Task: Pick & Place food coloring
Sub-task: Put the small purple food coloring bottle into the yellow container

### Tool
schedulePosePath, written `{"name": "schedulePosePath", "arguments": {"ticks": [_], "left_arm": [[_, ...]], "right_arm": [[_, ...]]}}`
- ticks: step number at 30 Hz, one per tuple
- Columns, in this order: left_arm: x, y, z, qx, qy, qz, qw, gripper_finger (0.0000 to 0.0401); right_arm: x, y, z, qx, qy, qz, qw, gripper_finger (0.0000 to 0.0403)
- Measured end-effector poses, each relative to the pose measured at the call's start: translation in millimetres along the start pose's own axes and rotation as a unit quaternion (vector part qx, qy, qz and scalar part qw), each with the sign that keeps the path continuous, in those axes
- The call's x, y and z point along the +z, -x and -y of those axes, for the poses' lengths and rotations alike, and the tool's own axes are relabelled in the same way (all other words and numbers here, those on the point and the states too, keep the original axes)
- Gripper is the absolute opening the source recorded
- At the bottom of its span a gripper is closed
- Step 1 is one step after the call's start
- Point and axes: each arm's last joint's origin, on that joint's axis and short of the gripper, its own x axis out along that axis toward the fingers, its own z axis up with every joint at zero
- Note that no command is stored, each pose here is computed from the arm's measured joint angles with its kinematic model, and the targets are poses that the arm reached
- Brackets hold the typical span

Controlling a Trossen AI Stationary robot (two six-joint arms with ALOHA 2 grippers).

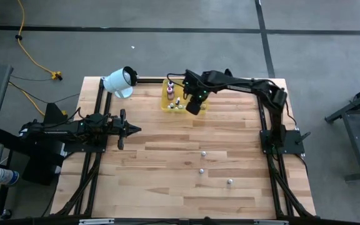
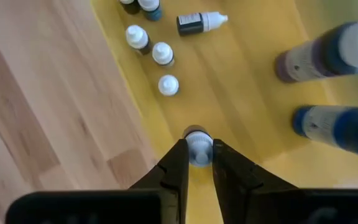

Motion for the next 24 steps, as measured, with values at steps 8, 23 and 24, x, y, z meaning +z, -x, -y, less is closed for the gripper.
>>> {"name": "schedulePosePath", "arguments": {"ticks": [8, 23, 24], "left_arm": [[0.0, 0.0, 0.0, 0.0, 0.0, 0.0, 1.0, 0.0], [0.0, 0.0, 0.0, 0.0, 0.0, 0.0, 1.0, 0.0], [0.0, 0.0, 0.0, 0.0, 0.0, 0.0, 1.0, 0.0]], "right_arm": [[-2.4, -34.4, 11.7, 0.012, -0.029, -0.021, 0.999, 0.0058], [-23.5, -62.8, 25.5, 0.006, -0.055, -0.038, 0.998, 0.0061], [-23.4, -63.0, 25.5, 0.006, -0.055, -0.036, 0.998, 0.006]]}}
